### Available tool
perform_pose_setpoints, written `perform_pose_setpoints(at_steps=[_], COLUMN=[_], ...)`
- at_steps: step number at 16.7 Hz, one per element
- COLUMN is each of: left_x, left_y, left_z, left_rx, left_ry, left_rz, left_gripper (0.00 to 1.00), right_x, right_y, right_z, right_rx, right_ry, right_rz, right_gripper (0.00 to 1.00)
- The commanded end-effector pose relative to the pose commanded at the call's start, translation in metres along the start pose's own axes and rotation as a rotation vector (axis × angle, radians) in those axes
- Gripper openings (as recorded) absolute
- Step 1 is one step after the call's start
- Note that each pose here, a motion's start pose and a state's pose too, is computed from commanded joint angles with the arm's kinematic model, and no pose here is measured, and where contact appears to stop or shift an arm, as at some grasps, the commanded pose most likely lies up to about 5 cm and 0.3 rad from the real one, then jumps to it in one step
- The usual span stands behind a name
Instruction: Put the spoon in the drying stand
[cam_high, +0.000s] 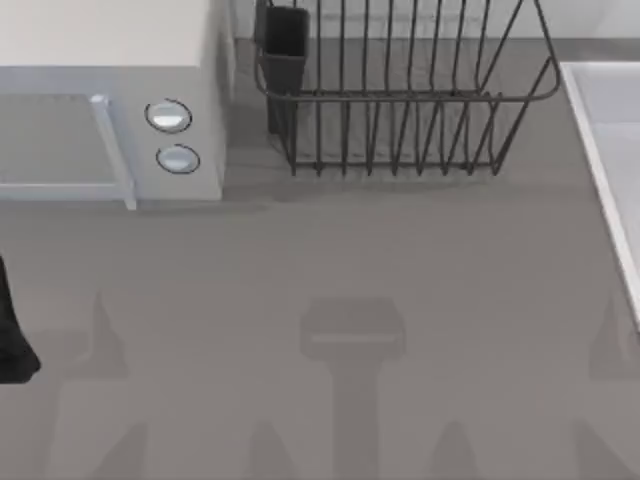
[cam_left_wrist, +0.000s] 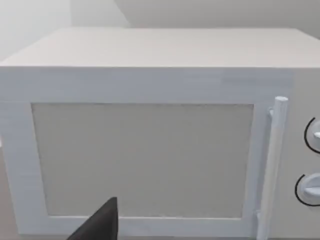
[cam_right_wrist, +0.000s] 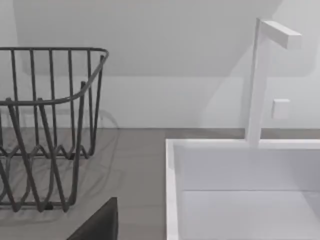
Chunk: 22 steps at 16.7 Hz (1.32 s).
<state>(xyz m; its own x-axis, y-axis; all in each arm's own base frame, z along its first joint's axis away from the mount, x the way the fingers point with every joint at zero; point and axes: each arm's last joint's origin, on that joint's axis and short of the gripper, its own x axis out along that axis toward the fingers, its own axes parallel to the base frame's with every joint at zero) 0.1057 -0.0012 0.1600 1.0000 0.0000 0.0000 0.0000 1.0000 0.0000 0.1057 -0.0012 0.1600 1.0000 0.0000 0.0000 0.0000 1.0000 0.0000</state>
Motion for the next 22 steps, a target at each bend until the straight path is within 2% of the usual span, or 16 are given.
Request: perform_pose_setpoints(at_steps=[3,5,8,11,14,17,20,22], left_x=[0.000,0.000,0.000,0.000,0.000,0.000,0.000,0.000], left_y=[0.000,0.000,0.000,0.000,0.000,0.000,0.000,0.000], left_z=[0.000,0.000,0.000,0.000,0.000,0.000,0.000,0.000], left_rx=[0.000,0.000,0.000,0.000,0.000,0.000,0.000,0.000], left_ry=[0.000,0.000,0.000,0.000,0.000,0.000,0.000,0.000], left_rz=[0.000,0.000,0.000,0.000,0.000,0.000,0.000,0.000], left_gripper=[1.00,1.00,1.00,1.00,1.00,1.00,1.00,1.00], right_x=[0.000,0.001,0.006,0.018,0.033,0.049,0.062,0.068], right_y=[0.000,-0.002,-0.008,-0.016,-0.028,-0.041,-0.052,-0.057], right_z=[0.001,0.007,0.016,0.022,0.025,0.027,0.030,0.032], right_rx=[-0.013,-0.065,-0.202,-0.358,-0.483,-0.557,-0.590,-0.597], right_ry=[0.015,0.080,0.288,0.601,0.934,1.202,1.363,1.420], right_rz=[-0.004,-0.020,-0.048,-0.034,0.050,0.180,0.304,0.361], right_gripper=[1.00,1.00,1.00,1.00,1.00,1.00,1.00,1.00])
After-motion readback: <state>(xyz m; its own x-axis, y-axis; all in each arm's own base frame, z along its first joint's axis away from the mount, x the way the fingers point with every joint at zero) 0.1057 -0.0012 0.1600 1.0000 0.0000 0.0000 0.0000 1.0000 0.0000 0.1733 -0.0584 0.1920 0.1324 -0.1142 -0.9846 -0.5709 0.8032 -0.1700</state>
